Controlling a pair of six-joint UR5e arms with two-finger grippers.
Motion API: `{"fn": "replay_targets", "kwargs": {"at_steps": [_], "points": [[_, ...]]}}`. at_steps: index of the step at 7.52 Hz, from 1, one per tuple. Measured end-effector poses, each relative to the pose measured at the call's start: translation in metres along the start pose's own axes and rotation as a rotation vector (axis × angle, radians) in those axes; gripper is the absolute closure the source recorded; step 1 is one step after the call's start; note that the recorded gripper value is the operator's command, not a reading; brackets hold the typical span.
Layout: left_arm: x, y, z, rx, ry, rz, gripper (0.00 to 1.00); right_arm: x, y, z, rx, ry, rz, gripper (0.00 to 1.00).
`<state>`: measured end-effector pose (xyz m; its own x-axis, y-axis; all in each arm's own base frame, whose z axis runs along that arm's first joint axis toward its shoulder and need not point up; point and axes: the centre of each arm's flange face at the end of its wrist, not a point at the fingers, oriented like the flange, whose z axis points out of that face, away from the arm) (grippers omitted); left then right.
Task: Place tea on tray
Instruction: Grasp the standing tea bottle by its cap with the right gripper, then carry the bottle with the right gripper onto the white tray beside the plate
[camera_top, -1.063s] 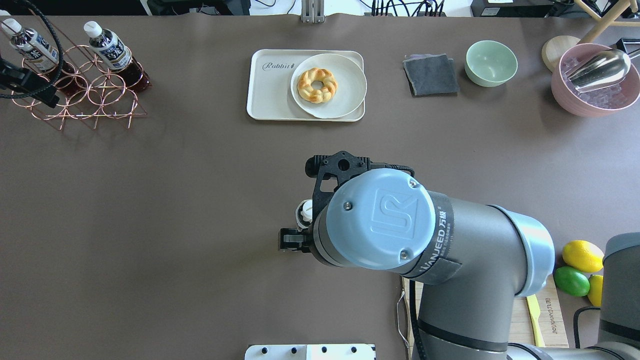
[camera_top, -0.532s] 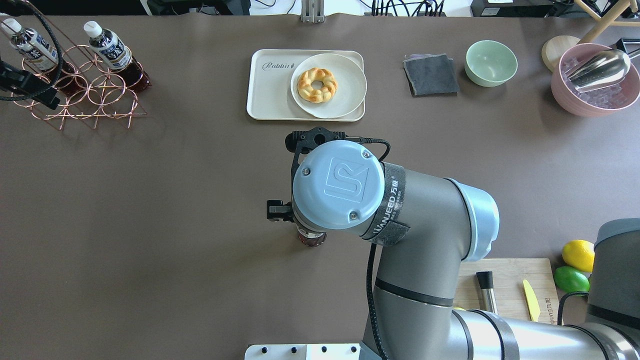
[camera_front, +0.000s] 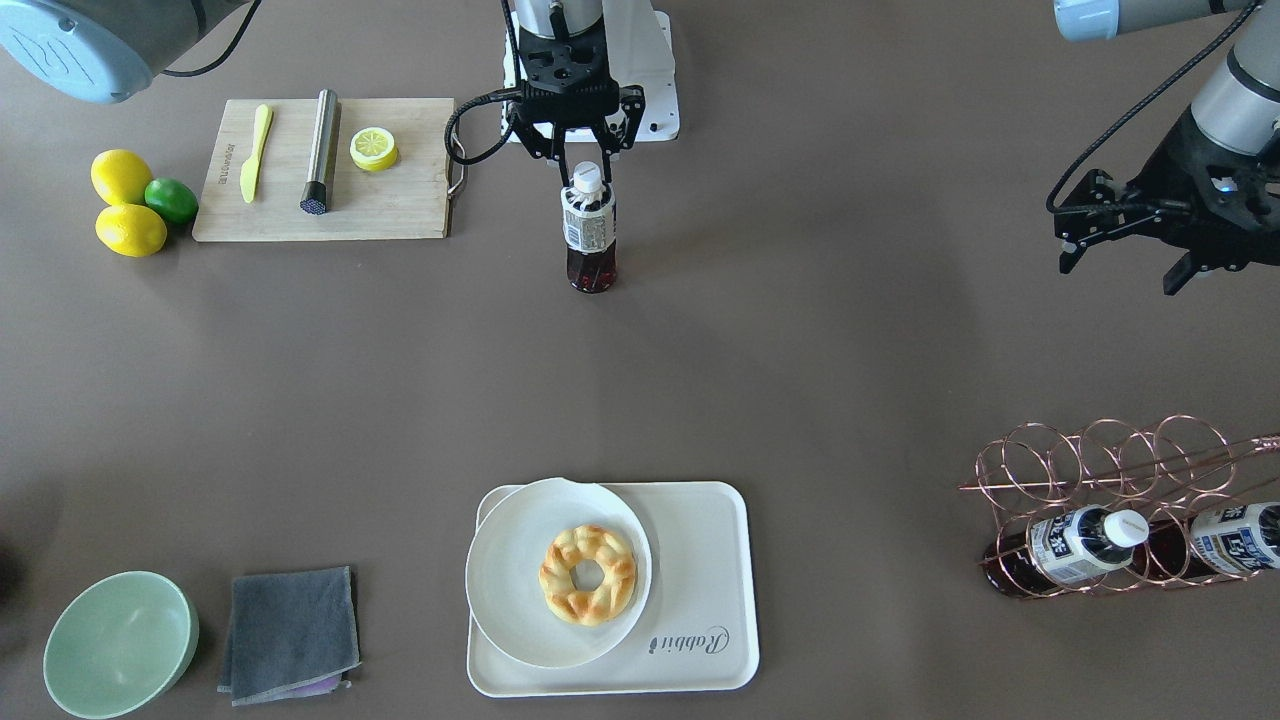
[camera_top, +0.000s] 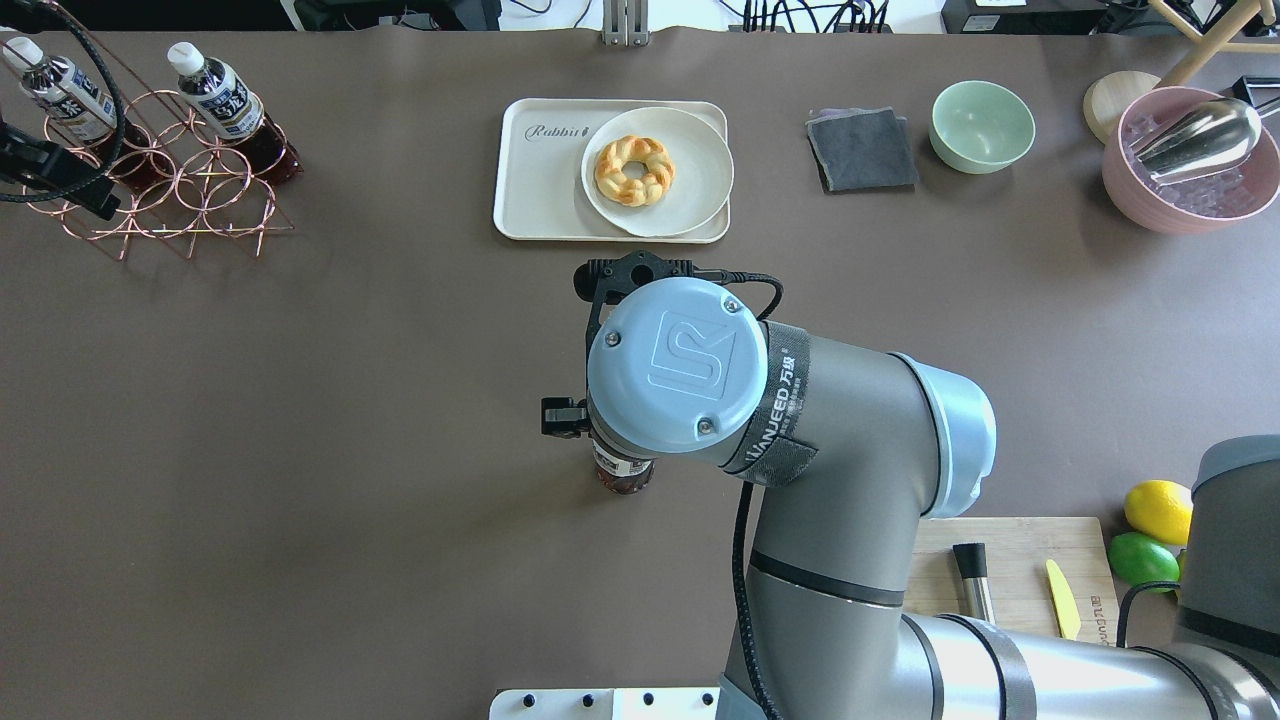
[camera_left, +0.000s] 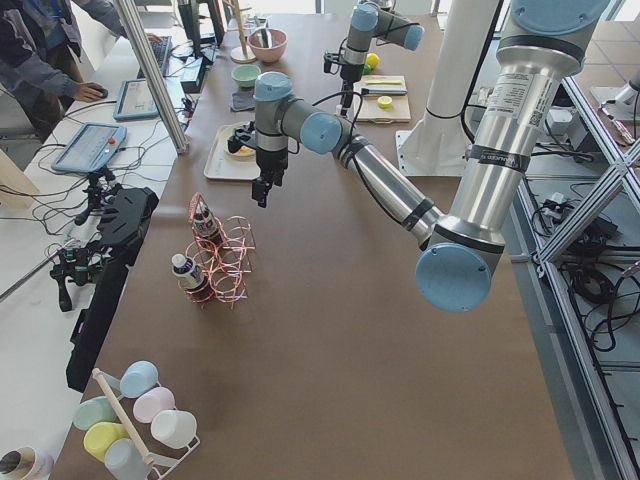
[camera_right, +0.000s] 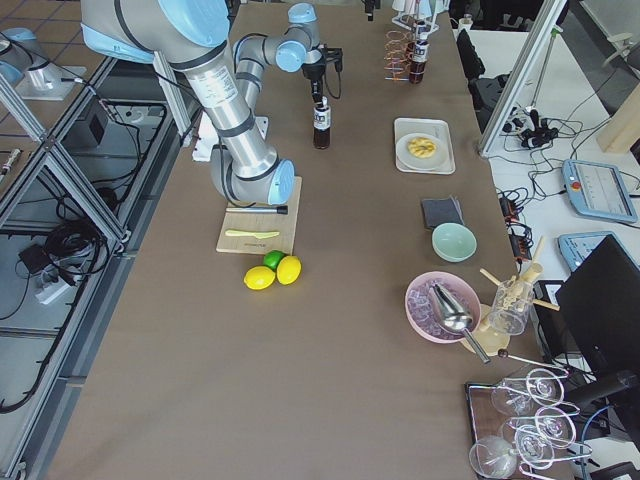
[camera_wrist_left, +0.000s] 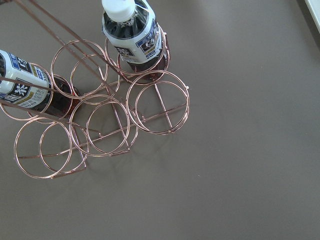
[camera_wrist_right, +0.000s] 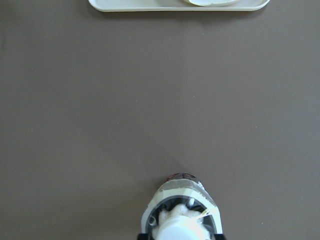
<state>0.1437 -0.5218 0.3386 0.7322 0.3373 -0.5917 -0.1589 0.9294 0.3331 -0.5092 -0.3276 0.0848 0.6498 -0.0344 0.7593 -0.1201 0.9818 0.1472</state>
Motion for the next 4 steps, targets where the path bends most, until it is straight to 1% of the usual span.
{"fn": "replay_targets", "kwargs": {"at_steps": [2, 4], "points": [[-0.003, 0.002, 0.004, 0.006, 0.002, 0.005, 0.03, -0.002, -0.011, -0.009, 0.016, -0.012, 0.006, 1.00], [-0.014, 0.012, 0.016, 0.034, 0.017, 0.019, 0.03, -0.013, -0.037, -0.026, 0.046, -0.021, 0.016, 1.00]]}}
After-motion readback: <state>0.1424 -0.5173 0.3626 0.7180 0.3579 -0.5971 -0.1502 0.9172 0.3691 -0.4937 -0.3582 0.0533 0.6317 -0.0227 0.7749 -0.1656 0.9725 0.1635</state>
